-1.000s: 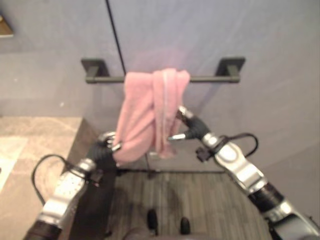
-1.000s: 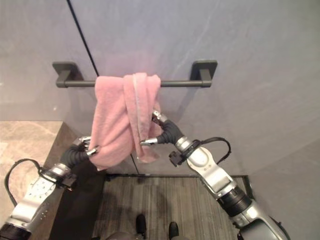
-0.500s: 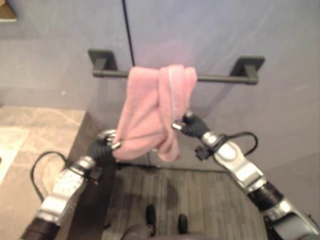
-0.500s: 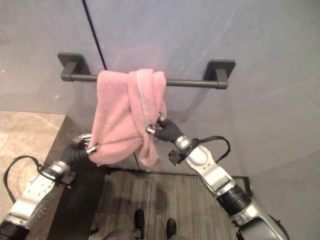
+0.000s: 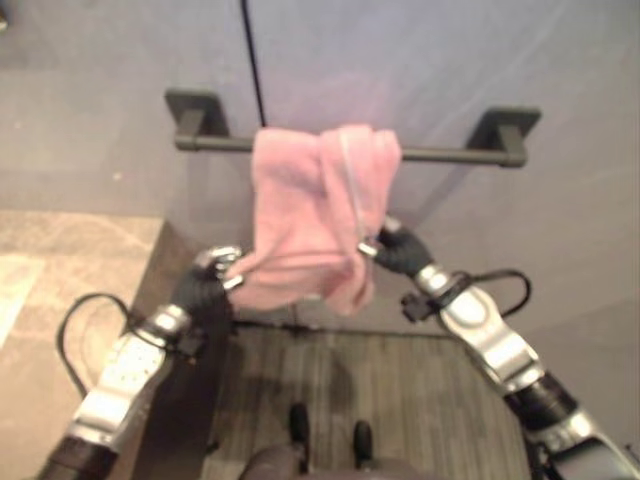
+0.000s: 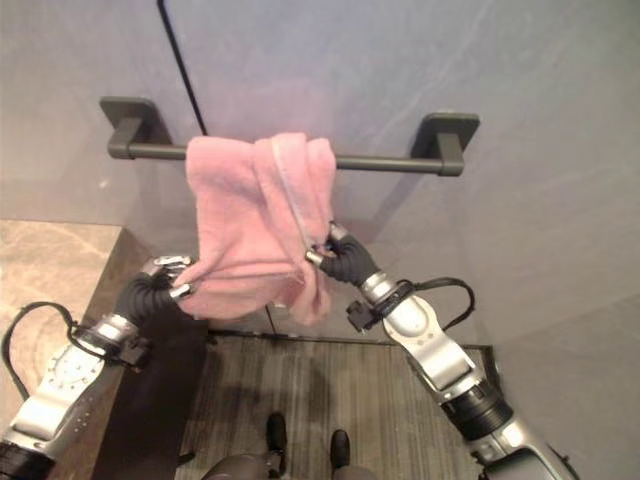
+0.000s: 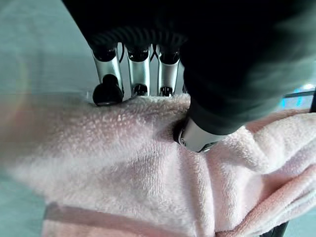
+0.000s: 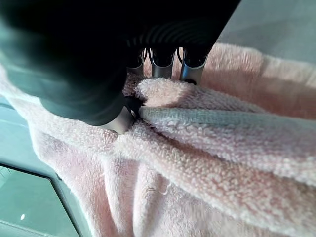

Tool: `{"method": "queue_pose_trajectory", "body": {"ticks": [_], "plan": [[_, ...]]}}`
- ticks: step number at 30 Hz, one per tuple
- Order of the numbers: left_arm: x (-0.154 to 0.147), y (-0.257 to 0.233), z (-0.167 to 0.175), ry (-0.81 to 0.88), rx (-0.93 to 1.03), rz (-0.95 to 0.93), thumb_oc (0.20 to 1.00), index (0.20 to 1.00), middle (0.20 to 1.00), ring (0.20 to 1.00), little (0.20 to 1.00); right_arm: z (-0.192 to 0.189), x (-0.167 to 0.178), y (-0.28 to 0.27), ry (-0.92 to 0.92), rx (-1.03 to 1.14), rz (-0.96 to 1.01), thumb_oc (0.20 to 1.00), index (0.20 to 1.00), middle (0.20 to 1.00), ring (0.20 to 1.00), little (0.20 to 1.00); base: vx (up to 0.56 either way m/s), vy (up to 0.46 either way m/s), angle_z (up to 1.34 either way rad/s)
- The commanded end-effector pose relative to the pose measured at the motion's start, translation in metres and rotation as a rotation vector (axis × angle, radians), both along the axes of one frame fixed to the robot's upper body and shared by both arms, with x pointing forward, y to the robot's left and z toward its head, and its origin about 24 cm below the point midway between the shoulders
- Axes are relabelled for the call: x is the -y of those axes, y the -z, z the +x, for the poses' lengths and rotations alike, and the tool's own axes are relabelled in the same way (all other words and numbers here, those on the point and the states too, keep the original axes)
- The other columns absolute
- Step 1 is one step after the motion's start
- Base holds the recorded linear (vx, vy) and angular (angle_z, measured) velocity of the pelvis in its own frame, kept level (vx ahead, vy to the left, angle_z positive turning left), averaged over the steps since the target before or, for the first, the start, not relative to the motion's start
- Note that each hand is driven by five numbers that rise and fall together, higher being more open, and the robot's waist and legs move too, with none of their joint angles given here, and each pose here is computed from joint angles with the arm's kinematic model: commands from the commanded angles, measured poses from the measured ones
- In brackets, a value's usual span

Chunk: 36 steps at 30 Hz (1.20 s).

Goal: Put brush and paste in cup on sink, flatten towel.

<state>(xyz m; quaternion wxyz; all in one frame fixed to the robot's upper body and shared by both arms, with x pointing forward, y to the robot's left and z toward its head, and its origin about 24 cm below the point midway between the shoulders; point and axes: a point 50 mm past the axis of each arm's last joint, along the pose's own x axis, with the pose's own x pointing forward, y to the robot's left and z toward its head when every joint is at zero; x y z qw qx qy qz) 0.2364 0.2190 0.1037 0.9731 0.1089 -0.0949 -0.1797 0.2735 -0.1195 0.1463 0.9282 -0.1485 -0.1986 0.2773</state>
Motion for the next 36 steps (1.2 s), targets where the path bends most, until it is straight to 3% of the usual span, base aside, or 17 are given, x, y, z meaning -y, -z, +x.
{"method": "queue_pose_trajectory", "body": {"ticks": [1, 5, 8, 10, 15, 16, 18, 19, 20, 21, 22, 23, 24, 25, 33, 34, 36], "plan": [[-0.034, -0.017, 0.001, -0.139, 0.081, -0.013, 0.200, 0.200, 0.200, 0.200, 0.200, -0.004, 0.026, -0.027, 0.085, 0.140, 0.052, 0.200, 0.200, 0.200, 0.200, 0.200, 0.00, 0.002, -0.15], [-0.040, -0.017, -0.002, -0.168, 0.093, 0.011, 0.200, 0.200, 0.200, 0.200, 0.200, -0.004, 0.031, -0.021, 0.105, 0.115, 0.055, 0.338, 0.338, 0.338, 0.338, 0.338, 0.00, 0.001, -0.04], [-0.043, -0.018, -0.004, -0.175, 0.096, 0.055, 0.200, 0.200, 0.200, 0.200, 0.200, -0.003, 0.033, -0.020, 0.111, 0.112, 0.049, 0.310, 0.310, 0.310, 0.310, 0.310, 0.00, 0.000, 0.00], [-0.046, -0.015, -0.004, -0.194, 0.089, 0.034, 0.200, 0.200, 0.200, 0.200, 0.200, -0.003, 0.034, -0.021, 0.117, 0.117, 0.046, 0.200, 0.200, 0.200, 0.200, 0.200, 0.00, 0.000, 0.00], [-0.049, -0.013, -0.006, -0.216, 0.085, 0.041, 0.200, 0.200, 0.200, 0.200, 0.200, -0.003, 0.035, -0.021, 0.133, 0.126, 0.044, 0.235, 0.235, 0.235, 0.235, 0.235, 0.00, 0.000, 0.00], [-0.050, -0.015, -0.007, -0.220, 0.092, 0.072, 0.200, 0.200, 0.200, 0.200, 0.200, -0.003, 0.035, -0.022, 0.136, 0.134, 0.041, 0.416, 0.416, 0.416, 0.416, 0.416, 0.00, 0.000, 0.00], [-0.050, -0.014, -0.007, -0.225, 0.091, 0.053, 0.200, 0.200, 0.200, 0.200, 0.200, -0.003, 0.036, -0.023, 0.146, 0.141, 0.046, 0.586, 0.586, 0.586, 0.586, 0.586, 0.00, 0.000, 0.00], [-0.050, -0.012, -0.007, -0.232, 0.087, 0.035, 0.200, 0.200, 0.200, 0.200, 0.200, -0.002, 0.036, -0.024, 0.159, 0.150, 0.039, 0.768, 0.768, 0.768, 0.768, 0.768, 0.00, 0.000, 0.00], [-0.052, -0.014, -0.007, -0.241, 0.096, 0.045, 0.200, 0.200, 0.200, 0.200, 0.200, -0.001, 0.037, -0.025, 0.170, 0.168, 0.026, 0.768, 0.768, 0.768, 0.768, 0.768, 0.00, 0.000, 0.00], [-0.051, -0.014, -0.008, -0.239, 0.096, 0.042, 0.200, 0.200, 0.200, 0.200, 0.200, -0.003, 0.036, -0.028, 0.162, 0.183, 0.029, 1.000, 1.000, 1.000, 1.000, 1.000, 0.00, 0.000, 0.00], [-0.051, -0.003, -0.009, -0.244, 0.048, 0.041, 0.200, 0.200, 0.200, 0.200, 0.200, -0.001, 0.035, -0.023, 0.162, 0.162, 0.012, 1.000, 1.000, 1.000, 1.000, 1.000, 0.00, 0.000, 0.00], [-0.050, -0.012, -0.007, -0.226, 0.087, 0.101, 0.200, 0.200, 0.200, 0.200, 0.200, 0.001, 0.034, -0.025, 0.175, 0.181, -0.004, 0.576, 0.576, 0.576, 0.576, 0.576, 0.00, 0.000, 0.00], [-0.050, -0.012, -0.007, -0.226, 0.087, 0.101, 0.200, 0.200, 0.200, 0.200, 0.200, 0.000, 0.034, -0.025, 0.175, 0.182, -0.004, 0.523, 0.523, 0.523, 0.523, 0.523, 0.00, 0.000, 0.00], [-0.051, -0.006, -0.009, -0.241, 0.062, 0.008, 0.200, 0.200, 0.200, 0.200, 0.200, -0.002, 0.034, -0.026, 0.165, 0.187, 0.011, 0.222, 0.222, 0.222, 0.222, 0.222, 0.00, 0.000, 0.00], [-0.047, -0.014, -0.006, -0.211, 0.097, 0.067, 0.200, 0.200, 0.200, 0.200, 0.200, -0.002, 0.030, -0.026, 0.122, 0.171, 0.004, 0.200, 0.200, 0.200, 0.200, 0.200, 0.00, 0.000, -0.01], [-0.046, -0.013, -0.004, -0.202, 0.090, 0.088, 0.200, 0.200, 0.200, 0.200, 0.200, -0.003, 0.027, -0.026, 0.102, 0.166, -0.002, 0.523, 0.523, 0.523, 0.523, 0.523, 0.00, 0.000, 0.00], [-0.045, -0.012, -0.004, -0.195, 0.082, 0.098, 0.200, 0.200, 0.200, 0.200, 0.200, -0.004, 0.027, -0.026, 0.096, 0.163, -0.001, 1.000, 1.000, 1.000, 1.000, 1.000, 0.00, 0.000, 0.00]]}}
